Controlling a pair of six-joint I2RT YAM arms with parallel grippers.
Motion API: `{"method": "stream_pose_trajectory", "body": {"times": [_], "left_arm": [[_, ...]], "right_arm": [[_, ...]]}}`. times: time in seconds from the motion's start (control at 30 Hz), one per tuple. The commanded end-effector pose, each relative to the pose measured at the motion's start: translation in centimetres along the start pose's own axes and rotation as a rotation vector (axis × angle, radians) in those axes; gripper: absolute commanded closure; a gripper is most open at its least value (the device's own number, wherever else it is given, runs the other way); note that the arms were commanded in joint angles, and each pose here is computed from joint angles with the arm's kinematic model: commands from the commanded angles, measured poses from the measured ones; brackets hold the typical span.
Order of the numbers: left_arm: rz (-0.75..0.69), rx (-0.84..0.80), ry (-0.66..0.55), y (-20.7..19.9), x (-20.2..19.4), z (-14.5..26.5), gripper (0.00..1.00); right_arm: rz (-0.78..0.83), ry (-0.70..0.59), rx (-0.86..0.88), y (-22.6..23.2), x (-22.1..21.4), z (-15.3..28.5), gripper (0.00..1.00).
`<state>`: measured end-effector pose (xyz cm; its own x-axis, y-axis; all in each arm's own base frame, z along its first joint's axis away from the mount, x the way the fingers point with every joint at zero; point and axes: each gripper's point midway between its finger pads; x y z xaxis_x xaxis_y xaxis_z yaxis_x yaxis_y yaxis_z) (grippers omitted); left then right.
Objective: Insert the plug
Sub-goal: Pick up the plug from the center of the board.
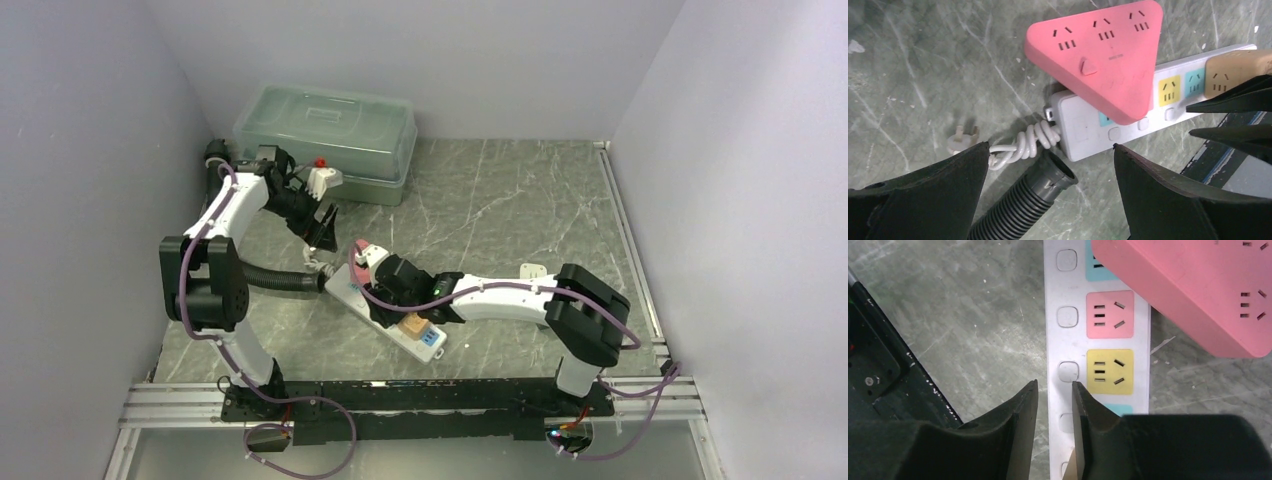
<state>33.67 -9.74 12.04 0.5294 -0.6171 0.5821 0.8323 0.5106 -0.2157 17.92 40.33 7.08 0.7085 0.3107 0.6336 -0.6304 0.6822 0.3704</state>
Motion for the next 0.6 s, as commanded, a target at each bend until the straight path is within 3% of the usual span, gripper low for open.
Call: {"method": "stream_pose_trajectory", "body": {"times": [0.0,0.27,0.43,0.57], "left_arm": [[-0.063,0.002,-0.059,0.4,0.3,1.0,0.0],[-0.072,-0.057,-0.113,0.8,0.3,0.2,0.0],[-0.114,-0.102,-0.183,0.6,1.7,0.0,0.0],[-0.2,-0.149,-0.234,-0.2,2.5,-0.1,0.0]], "right_arm": [[0.054,0.003,-0.057,-0.7,0.0,0.1,0.7],[0.102,0.083,-0.229,-5.8,-3.9,2.7,0.72],[0.099,0.077,-0.233,-7.4,-2.5,4.6,0.72],[0.07,-0.012,-0.146,-6.0,2.4,6.1,0.55]]}}
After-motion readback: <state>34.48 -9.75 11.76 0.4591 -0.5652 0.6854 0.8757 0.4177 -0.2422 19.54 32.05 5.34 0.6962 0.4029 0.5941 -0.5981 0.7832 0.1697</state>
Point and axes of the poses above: each gripper's point midway between its finger pads, its own z axis back along the fingers, its own y axis along the line the jaws close on, x = y × z, and after that the axes turned 11 degrees about -z, right-handed
